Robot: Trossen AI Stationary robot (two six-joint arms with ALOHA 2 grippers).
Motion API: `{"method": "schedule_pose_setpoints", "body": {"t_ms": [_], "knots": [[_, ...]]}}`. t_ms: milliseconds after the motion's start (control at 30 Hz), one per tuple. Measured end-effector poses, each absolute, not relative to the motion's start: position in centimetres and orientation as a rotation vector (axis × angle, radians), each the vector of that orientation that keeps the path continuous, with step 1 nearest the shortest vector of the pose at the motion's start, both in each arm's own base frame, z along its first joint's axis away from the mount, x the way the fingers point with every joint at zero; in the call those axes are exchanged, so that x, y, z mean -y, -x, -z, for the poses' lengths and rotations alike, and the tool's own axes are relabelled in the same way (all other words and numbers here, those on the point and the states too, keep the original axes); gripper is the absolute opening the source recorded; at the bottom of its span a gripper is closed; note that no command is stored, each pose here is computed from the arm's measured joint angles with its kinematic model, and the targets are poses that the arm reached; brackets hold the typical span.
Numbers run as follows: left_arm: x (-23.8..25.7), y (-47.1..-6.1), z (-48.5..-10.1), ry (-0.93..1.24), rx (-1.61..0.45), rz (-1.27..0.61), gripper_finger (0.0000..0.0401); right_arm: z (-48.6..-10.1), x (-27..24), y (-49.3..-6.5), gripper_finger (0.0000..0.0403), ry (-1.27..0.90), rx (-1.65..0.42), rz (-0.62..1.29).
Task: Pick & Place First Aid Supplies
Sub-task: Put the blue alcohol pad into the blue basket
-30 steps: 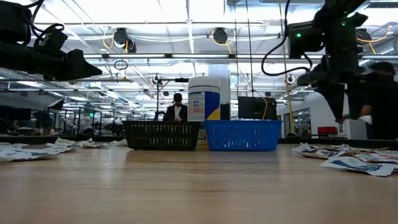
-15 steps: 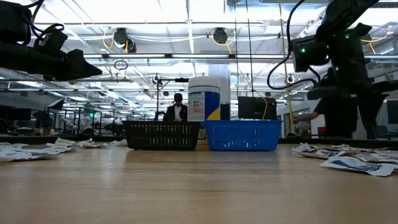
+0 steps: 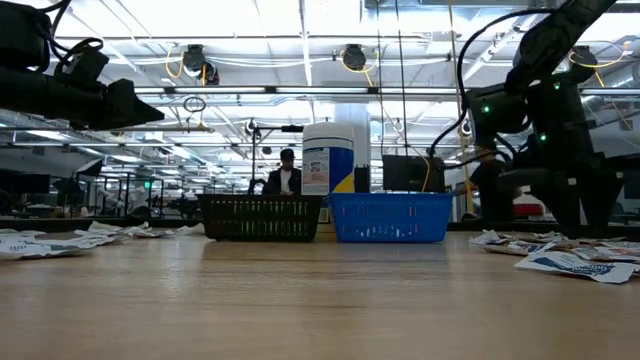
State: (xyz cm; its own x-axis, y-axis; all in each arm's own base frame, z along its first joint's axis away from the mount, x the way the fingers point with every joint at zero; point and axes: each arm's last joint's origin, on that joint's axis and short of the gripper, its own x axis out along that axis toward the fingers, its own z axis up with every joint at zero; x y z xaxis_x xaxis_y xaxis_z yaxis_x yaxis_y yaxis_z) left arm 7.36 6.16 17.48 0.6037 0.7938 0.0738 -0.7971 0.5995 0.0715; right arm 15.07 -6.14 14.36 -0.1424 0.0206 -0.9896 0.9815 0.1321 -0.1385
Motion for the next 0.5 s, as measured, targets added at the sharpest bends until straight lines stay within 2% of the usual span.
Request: {"method": "schedule_pose_setpoints", "body": {"t_ms": [133, 233, 500], "knots": [[-6.16, -7.36, -17.48, -0.101, 0.036, -0.922, 0.0308, -13.80, 6.19, -15.39, 0.0157, -1.093, -1.388, 1.171], [-6.16, -7.36, -17.48, -0.101, 0.036, -0.922, 0.0308, -13.64, 6.33, -15.47, 0.0139, -1.120, -1.386, 1.163], [-6.16, -7.36, -17.48, -0.101, 0.036, -0.922, 0.0308, -13.58, 6.51, -15.51, 0.0029, -1.159, -1.367, 1.169]]}}
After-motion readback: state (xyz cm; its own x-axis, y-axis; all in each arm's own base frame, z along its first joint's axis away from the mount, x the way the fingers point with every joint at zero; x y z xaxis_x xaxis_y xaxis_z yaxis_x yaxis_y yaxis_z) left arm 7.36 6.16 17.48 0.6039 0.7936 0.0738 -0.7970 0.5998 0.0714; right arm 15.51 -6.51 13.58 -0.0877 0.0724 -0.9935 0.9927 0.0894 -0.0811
